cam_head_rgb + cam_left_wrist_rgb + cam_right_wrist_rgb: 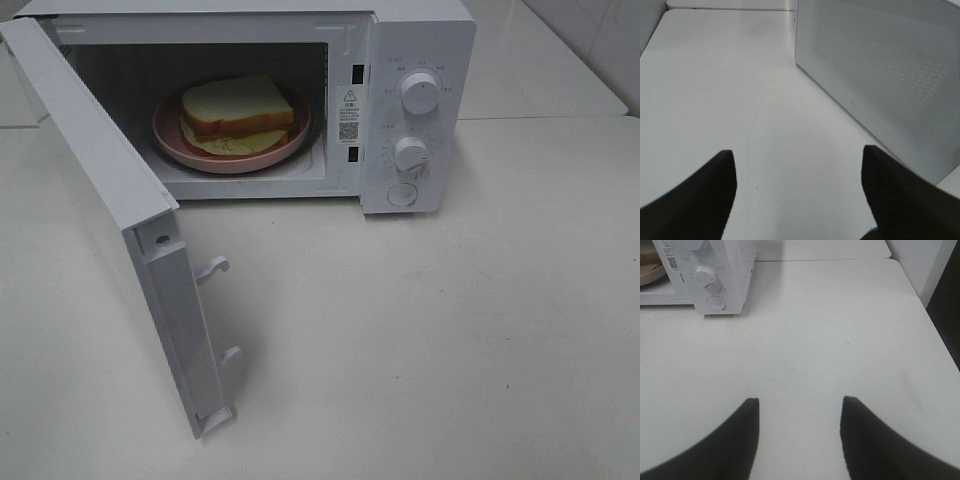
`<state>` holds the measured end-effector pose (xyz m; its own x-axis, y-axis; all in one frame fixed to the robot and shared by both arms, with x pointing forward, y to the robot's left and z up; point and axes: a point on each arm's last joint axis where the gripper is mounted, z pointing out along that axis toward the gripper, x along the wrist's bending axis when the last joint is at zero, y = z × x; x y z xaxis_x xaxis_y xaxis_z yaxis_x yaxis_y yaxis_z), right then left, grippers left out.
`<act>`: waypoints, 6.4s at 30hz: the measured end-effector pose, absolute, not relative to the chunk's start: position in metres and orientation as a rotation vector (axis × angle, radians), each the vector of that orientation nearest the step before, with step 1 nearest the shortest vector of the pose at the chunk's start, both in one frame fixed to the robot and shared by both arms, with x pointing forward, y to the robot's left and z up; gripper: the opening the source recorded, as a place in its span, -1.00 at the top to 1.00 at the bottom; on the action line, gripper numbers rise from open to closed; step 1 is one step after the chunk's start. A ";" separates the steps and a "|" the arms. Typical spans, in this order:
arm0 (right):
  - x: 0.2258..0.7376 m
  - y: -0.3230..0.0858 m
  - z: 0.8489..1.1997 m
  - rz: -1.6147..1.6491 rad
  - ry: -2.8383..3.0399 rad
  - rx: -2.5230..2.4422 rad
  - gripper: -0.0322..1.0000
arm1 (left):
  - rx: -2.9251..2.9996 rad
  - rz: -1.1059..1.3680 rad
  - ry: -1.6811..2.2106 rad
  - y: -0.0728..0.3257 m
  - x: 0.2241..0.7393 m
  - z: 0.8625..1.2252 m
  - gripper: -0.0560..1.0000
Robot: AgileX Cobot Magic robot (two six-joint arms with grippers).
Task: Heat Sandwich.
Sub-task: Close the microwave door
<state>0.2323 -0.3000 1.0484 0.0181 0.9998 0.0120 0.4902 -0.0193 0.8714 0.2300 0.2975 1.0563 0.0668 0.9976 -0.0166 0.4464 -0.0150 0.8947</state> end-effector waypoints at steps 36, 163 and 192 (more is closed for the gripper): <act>0.232 -0.300 1.048 0.922 1.556 1.596 -0.05 | 1.461 1.040 1.207 0.275 0.423 1.031 0.70; 0.232 -0.301 1.048 0.913 1.553 1.594 -0.05 | 1.355 1.082 1.076 0.034 0.572 0.951 0.89; 0.232 -0.301 1.048 0.911 1.553 1.593 -0.05 | 1.315 1.047 1.124 0.028 0.564 0.960 0.89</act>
<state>0.2323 -0.3009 1.0484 0.0242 0.9997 0.0028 0.4901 -0.0143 0.8716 0.5636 0.0285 0.9603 0.1711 0.9851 -0.0163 0.0530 0.0074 0.9986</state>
